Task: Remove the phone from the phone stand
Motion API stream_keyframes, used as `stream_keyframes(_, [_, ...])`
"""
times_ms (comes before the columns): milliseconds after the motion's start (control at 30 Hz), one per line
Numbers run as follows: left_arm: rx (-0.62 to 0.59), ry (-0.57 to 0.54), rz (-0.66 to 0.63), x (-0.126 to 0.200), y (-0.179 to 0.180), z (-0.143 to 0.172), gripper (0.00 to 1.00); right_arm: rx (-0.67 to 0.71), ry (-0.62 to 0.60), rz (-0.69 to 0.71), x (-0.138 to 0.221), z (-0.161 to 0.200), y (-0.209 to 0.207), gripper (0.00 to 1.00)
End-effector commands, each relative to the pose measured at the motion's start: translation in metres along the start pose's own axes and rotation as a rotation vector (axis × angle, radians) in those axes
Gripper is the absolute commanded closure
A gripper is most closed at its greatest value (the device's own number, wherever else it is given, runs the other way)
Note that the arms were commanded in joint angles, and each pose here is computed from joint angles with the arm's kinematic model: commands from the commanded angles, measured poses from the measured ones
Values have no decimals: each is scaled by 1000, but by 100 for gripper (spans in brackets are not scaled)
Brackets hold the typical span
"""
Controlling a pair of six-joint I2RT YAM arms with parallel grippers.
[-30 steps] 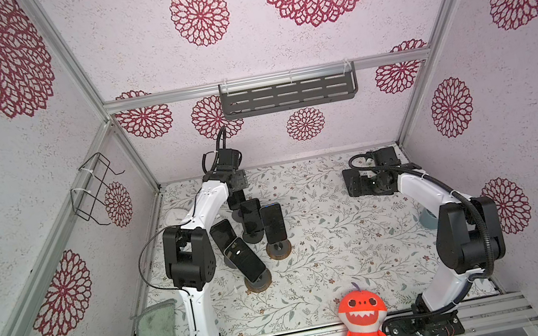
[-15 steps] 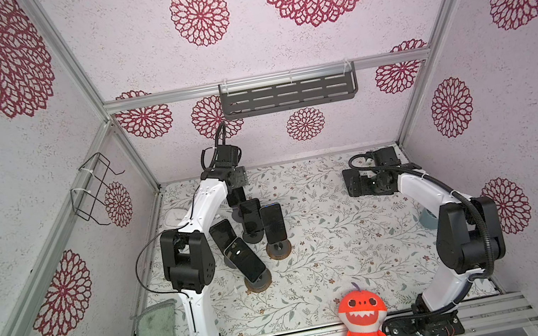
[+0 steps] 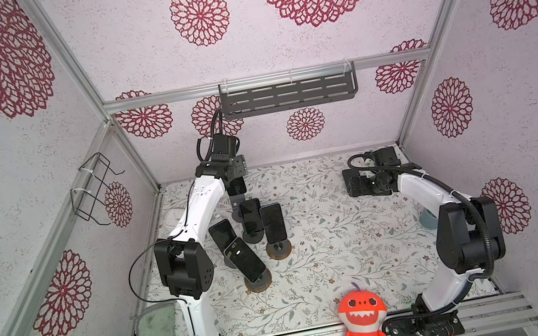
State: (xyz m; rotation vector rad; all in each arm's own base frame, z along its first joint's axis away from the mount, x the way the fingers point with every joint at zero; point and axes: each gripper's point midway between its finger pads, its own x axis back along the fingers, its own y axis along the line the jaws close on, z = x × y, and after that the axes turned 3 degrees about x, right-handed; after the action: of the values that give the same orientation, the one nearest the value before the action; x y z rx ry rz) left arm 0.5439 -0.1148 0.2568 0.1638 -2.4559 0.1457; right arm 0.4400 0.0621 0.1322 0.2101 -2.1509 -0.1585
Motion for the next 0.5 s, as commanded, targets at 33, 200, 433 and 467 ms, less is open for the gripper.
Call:
stream_keyframes(33, [54,-156,53,55,-2,-55,30,30,-86,-68,27,-22,17,2])
stream_keyframes(200, [90,-173,159,77,-17,-69,31,37,-160,-240,47,-43,50,3])
stream_keyframes(433, [143,-189,343,115,-40,-86,32,134,-329,-480,105,-86,118,4])
stream_keyframes(467, [147,-185,371,120,-44,-87,32,155,-343,-500,112,-88,127,4])
